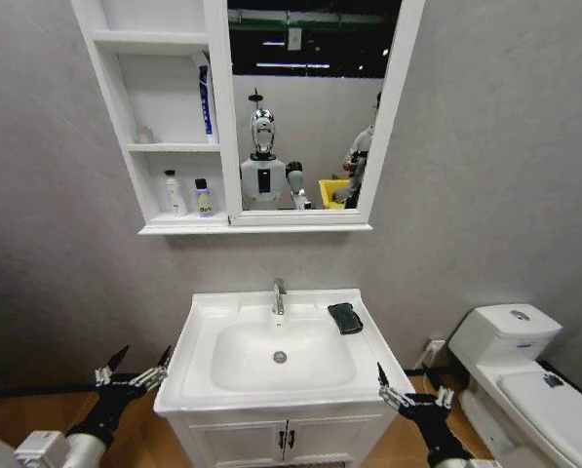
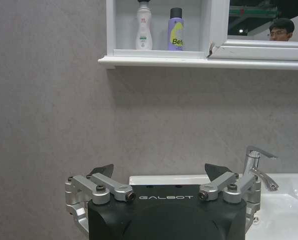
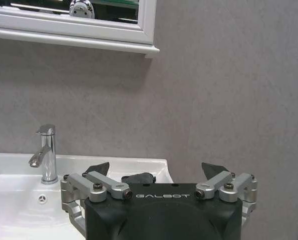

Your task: Move facial cleanser and shampoo from washbasin to cabinet, then wipe washbasin with towel.

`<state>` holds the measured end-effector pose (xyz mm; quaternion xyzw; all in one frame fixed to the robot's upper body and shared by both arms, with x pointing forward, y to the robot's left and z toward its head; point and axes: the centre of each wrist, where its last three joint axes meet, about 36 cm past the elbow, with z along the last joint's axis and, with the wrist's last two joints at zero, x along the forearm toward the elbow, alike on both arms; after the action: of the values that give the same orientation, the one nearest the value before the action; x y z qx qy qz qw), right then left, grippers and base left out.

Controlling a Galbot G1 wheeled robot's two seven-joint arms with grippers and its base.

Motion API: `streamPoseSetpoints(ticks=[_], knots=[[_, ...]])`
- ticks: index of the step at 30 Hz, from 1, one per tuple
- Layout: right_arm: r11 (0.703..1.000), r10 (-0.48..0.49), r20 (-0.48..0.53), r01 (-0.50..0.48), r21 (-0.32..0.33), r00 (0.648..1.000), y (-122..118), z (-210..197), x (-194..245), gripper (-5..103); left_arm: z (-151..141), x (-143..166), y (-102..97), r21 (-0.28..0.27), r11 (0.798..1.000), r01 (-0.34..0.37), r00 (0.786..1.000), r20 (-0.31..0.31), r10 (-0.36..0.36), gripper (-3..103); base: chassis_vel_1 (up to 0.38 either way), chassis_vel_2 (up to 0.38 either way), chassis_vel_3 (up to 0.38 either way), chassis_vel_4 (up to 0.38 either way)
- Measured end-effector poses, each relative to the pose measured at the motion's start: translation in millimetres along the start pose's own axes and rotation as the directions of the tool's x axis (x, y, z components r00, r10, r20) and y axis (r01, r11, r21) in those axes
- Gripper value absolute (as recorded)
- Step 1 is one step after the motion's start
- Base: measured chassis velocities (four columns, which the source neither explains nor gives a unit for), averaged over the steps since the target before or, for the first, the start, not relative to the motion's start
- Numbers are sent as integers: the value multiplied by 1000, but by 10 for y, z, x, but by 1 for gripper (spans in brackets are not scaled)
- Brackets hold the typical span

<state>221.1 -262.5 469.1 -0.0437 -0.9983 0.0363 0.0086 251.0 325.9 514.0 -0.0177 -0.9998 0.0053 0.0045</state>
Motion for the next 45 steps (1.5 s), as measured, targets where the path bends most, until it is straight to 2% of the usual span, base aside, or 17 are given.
streamPoseSetpoints(ticks=[13,38,45], knots=[[1000,0,0,0,0,1000,-1,4,0,100,0,0,0,0,1000,0,1000,0,0,100,230,-243,-217,222],[1000,0,1,0,0,1000,-1,5,-1,100,0,0,0,0,1000,0,1000,0,0,100,346,-355,-343,350],[1000,0,0,0,0,1000,-1,5,-1,100,0,1,0,0,1000,0,1000,0,0,100,194,-181,-225,192]])
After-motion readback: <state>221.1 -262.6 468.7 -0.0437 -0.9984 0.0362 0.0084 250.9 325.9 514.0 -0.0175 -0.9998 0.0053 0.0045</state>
